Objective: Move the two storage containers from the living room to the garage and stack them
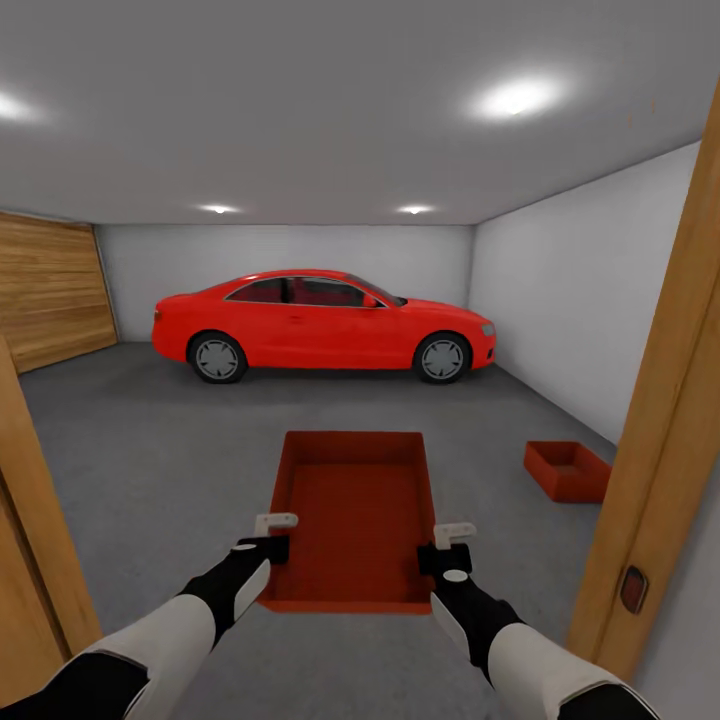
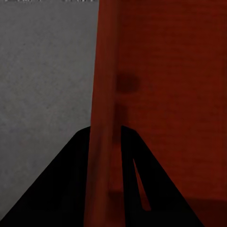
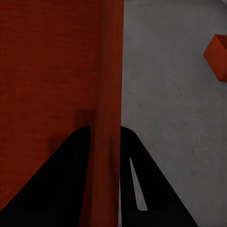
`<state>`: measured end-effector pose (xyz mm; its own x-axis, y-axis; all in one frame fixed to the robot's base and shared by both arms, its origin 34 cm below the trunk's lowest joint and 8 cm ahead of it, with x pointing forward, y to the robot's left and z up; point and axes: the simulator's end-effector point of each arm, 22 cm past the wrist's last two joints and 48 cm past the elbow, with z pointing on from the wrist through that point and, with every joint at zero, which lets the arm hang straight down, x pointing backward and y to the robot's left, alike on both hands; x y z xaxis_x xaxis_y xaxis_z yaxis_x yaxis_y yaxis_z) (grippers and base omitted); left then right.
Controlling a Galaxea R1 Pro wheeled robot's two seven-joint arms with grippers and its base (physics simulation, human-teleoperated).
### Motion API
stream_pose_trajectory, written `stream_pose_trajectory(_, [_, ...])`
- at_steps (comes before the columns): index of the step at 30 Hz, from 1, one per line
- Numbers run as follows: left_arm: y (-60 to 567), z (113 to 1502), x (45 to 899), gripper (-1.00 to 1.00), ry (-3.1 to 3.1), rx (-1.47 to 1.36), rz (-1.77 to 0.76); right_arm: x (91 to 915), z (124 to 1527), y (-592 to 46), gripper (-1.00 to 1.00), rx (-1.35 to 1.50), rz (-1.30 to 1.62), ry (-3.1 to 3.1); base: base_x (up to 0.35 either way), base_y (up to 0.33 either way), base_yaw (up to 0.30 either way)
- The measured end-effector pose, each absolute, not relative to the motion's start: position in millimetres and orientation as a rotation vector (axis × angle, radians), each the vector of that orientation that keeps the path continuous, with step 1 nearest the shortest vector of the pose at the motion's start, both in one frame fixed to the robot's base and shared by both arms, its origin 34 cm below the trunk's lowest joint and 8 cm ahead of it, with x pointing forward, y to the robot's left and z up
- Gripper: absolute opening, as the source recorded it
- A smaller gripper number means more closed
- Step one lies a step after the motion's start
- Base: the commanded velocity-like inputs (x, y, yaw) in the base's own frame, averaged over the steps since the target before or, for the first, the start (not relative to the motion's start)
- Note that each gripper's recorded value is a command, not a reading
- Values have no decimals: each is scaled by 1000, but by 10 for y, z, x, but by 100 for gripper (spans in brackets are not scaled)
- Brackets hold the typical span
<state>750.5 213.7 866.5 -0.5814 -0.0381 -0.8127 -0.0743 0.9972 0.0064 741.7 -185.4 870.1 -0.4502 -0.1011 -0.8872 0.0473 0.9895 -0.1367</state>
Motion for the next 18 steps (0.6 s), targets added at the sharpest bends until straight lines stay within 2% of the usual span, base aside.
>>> stream_pose_trajectory(11, [2113,8716,7541,-100,2154,-107,23,7499,8853,-1874,-100,-61,-183,1990,0,0,8])
stream_pose_trajectory(18, [2115,8715,7540,-100,2154,-106,23,7499,8852,-1871,-100,-61,-184,1990,0,0,205])
